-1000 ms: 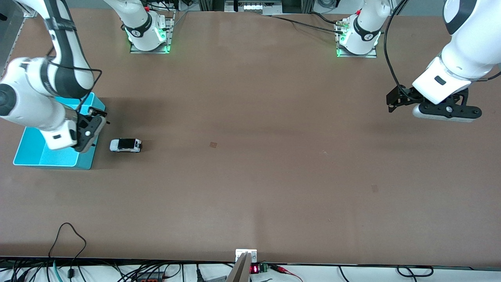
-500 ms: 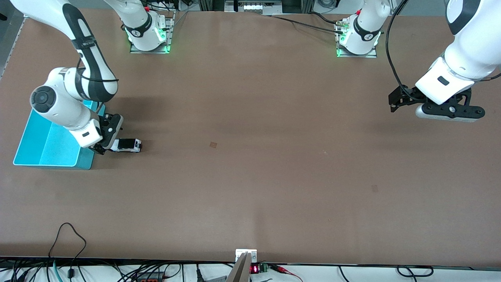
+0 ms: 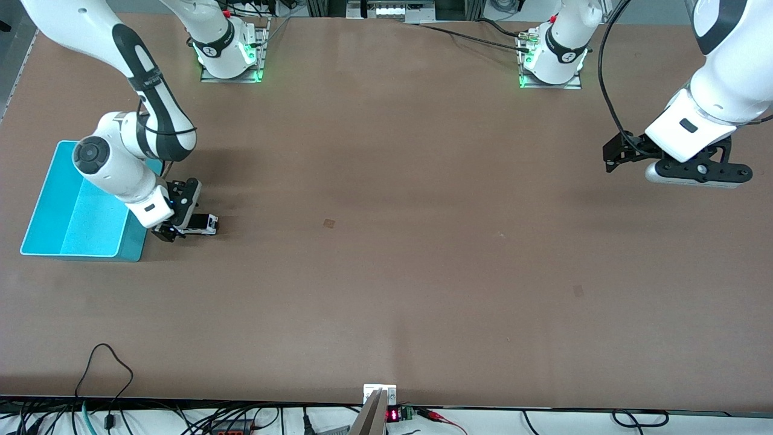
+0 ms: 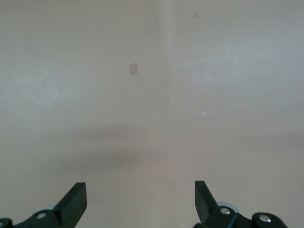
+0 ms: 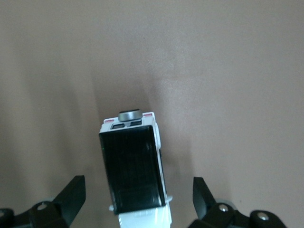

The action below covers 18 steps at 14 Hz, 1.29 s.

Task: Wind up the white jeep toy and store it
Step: 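Close the right gripper on the white jeep, then lift the jeep with the right gripper and carry it over the bin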

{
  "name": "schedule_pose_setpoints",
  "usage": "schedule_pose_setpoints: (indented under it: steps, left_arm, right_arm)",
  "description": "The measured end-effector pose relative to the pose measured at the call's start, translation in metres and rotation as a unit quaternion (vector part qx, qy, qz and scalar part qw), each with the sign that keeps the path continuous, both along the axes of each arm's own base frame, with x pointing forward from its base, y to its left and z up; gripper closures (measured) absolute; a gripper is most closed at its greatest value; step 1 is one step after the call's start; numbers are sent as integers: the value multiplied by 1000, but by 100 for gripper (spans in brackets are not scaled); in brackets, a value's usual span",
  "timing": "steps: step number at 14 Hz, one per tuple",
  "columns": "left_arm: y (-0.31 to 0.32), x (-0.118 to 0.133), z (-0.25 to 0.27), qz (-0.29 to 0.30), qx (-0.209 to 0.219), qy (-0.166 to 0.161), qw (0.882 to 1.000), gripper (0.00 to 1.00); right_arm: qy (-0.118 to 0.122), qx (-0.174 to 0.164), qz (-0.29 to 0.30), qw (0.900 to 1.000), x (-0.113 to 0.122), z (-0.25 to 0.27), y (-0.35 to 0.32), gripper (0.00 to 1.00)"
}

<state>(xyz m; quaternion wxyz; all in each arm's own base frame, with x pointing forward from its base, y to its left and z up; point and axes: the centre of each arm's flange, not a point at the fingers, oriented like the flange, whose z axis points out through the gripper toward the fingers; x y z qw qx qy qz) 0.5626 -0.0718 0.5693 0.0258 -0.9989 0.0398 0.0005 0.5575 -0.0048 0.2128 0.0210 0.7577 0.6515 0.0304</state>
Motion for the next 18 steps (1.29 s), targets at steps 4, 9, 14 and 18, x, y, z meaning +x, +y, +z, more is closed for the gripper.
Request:
schedule_pose_setpoints:
  steps: [4, 9, 14, 18]
  left_arm:
    - [3, 0, 0, 3, 0, 1, 1000, 0]
    - [0, 0, 0, 0, 0, 1, 1000, 0]
    - [-1, 0, 0, -1, 0, 1, 1000, 0]
    - [-1, 0, 0, -1, 0, 1, 1000, 0]
  right_arm:
    - [-4, 1, 6, 1000, 0, -13, 4, 0]
    - [-5, 1, 12, 1000, 0, -13, 4, 43]
    - [-15, 1, 24, 1000, 5, -6, 7, 49]
    - [-36, 5, 20, 999, 29, 44, 15, 49]
